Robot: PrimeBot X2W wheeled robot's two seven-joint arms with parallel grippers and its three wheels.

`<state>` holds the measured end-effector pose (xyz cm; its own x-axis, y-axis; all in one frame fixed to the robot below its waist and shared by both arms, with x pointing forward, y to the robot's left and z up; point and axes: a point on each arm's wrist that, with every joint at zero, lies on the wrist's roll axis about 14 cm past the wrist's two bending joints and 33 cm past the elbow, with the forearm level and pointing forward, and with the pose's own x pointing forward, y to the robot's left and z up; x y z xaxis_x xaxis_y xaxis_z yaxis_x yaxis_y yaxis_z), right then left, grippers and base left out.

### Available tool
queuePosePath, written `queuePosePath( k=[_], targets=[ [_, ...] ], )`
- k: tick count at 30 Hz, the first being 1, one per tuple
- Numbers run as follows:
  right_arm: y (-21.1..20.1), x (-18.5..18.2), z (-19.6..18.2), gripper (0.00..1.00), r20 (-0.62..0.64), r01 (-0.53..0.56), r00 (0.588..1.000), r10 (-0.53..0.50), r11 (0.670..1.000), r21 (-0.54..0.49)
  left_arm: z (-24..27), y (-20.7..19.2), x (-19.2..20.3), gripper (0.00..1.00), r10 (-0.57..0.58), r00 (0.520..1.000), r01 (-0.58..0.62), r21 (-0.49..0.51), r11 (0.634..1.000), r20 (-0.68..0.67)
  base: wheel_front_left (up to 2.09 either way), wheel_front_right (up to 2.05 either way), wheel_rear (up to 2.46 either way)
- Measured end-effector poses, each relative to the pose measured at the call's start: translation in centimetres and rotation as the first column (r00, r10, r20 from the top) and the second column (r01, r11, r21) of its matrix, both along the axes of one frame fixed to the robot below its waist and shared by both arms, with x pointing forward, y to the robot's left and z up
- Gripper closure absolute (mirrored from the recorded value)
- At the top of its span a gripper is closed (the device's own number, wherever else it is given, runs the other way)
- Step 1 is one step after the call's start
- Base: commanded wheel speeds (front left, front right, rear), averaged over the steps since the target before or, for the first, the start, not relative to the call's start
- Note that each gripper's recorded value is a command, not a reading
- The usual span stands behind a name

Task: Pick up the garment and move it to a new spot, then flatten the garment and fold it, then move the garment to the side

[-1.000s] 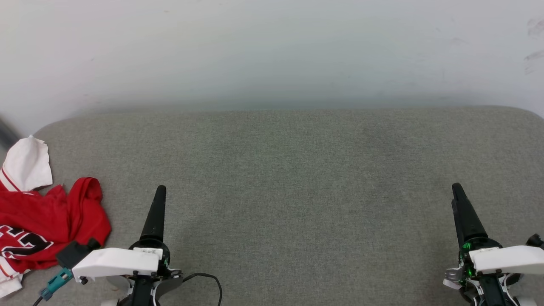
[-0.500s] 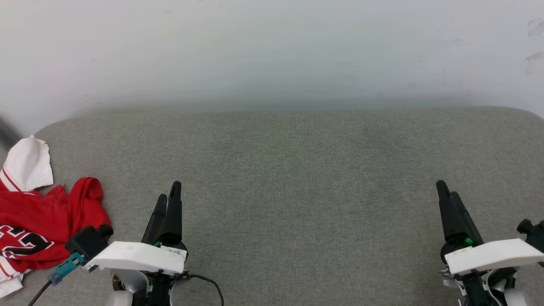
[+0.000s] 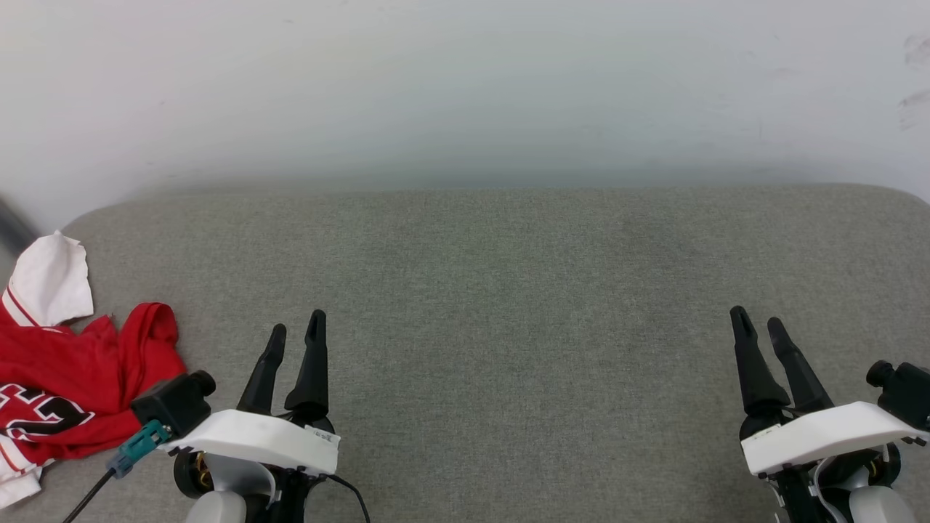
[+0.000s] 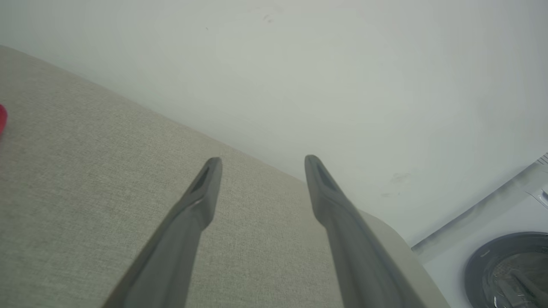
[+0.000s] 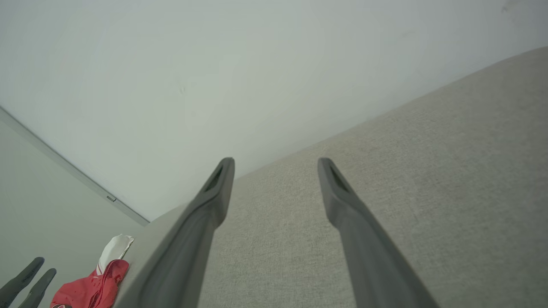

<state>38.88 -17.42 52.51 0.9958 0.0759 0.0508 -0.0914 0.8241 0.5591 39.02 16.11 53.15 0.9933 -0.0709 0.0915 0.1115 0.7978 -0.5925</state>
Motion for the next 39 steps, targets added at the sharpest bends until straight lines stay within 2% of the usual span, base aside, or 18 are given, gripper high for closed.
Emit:
queuePosePath(
  k=[19,39],
  targets=[
    [0.8,0.0,0.4,0.00,0.016,-0.020,1.000,0.024,0.973,-0.229,0.3,-1.0,0.1,0.00,-0.019,0.999,0.008,0.247,0.969,0.044,0.00,0.00,0.00],
    [0.9,0.0,0.6,0.00,0.013,-0.019,1.000,0.027,0.902,-0.432,0.2,-1.6,0.3,0.00,-0.036,0.997,0.001,0.430,0.903,0.073,0.00,0.00,0.00]
  ],
)
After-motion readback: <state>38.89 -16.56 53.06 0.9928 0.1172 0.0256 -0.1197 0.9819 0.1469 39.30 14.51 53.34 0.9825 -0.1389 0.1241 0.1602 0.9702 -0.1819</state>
